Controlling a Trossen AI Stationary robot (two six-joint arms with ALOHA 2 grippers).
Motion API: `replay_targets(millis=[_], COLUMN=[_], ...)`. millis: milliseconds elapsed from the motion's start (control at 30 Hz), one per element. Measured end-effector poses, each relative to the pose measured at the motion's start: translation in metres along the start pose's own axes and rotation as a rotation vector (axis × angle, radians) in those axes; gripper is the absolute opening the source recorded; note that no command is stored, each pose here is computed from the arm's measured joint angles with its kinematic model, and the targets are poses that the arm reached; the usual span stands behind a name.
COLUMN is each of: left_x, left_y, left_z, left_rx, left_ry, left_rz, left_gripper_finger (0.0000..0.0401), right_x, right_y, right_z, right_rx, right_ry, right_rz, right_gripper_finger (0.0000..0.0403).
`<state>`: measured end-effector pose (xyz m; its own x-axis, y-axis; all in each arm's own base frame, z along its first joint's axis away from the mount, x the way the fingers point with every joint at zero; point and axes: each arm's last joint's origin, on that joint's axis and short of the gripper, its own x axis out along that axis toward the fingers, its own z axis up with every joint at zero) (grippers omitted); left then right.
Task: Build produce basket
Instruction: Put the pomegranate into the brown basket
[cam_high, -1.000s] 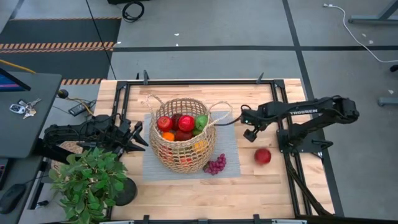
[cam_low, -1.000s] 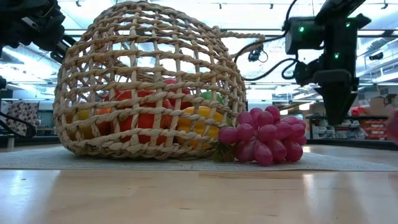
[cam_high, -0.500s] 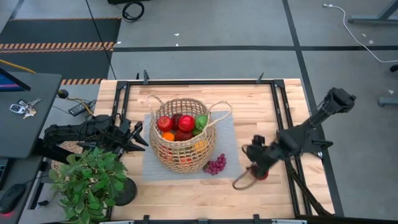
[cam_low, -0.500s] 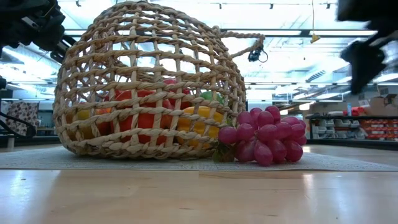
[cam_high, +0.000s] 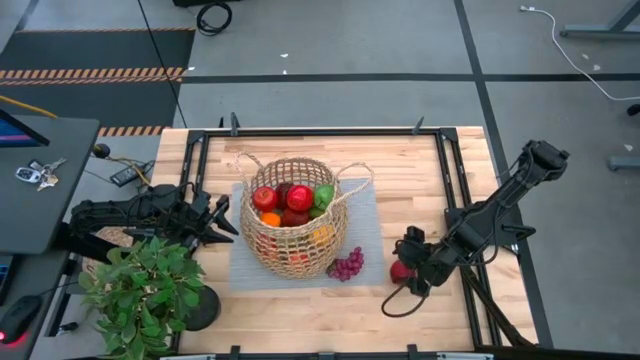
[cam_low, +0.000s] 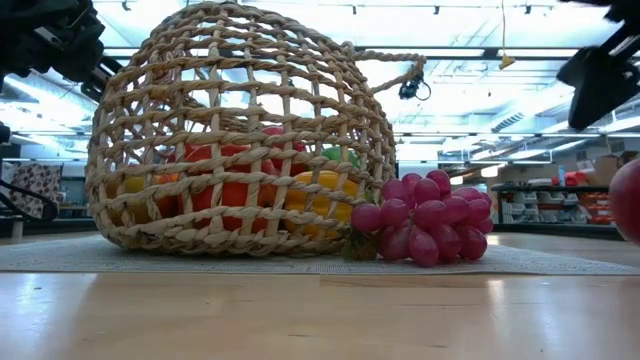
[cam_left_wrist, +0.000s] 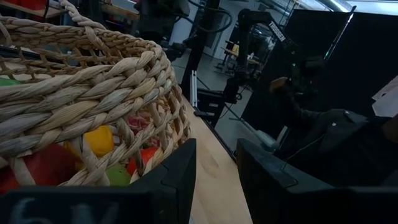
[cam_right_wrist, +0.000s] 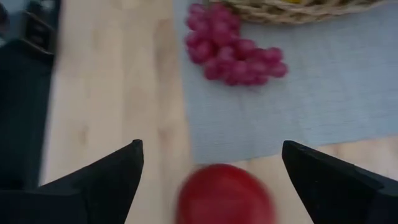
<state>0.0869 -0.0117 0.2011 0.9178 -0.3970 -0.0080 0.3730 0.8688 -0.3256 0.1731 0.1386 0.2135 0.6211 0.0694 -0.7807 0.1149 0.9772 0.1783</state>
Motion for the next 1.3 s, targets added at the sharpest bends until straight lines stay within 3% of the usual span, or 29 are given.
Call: replay_targets(millis=[267, 433, 667, 733, 900, 1033, 1300], left_x=[0.000, 0.000, 0.000, 0.000, 0.000, 0.000, 0.000], left_y=[0.000, 0.000, 0.000, 0.000, 0.000, 0.000, 0.000], left_z=[0.000, 0.000, 0.000, 0.000, 0.000, 0.000, 0.000], left_rx=[0.000, 0.000, -0.001, 0.000, -0.001, -0.001, -0.001], left_ry=[0.000, 0.000, 0.000, 0.000, 0.000, 0.000, 0.000], left_rz=[0.000, 0.000, 0.000, 0.001, 0.000, 0.000, 0.000], left_gripper_finger=[0.0121, 0.0121, 0.0121, 0.0121, 0.0121, 0.0121, 0.0121], right_x=[-0.016, -0.026, -0.032, -0.036, -0.034, -0.011, 0.032], right_y=[0.019, 0.029, 0.029, 0.027, 0.033, 0.031, 0.040], right_z=[-0.003, -0.010, -0.035, -0.042, -0.055, -0.074, -0.101], right_rx=[0.009, 0.028, 0.070, 0.049, 0.053, 0.059, 0.010], right_ry=[-0.056, -0.046, 0.124, 0.060, -0.139, -0.157, -0.382], right_rz=[0.028, -0.053, -0.205, -0.258, -0.203, -0.235, -0.323], right_gripper_finger=[0.0366, 0.0361, 0.0361, 0.0361, 0.0361, 0.0361, 0.0361])
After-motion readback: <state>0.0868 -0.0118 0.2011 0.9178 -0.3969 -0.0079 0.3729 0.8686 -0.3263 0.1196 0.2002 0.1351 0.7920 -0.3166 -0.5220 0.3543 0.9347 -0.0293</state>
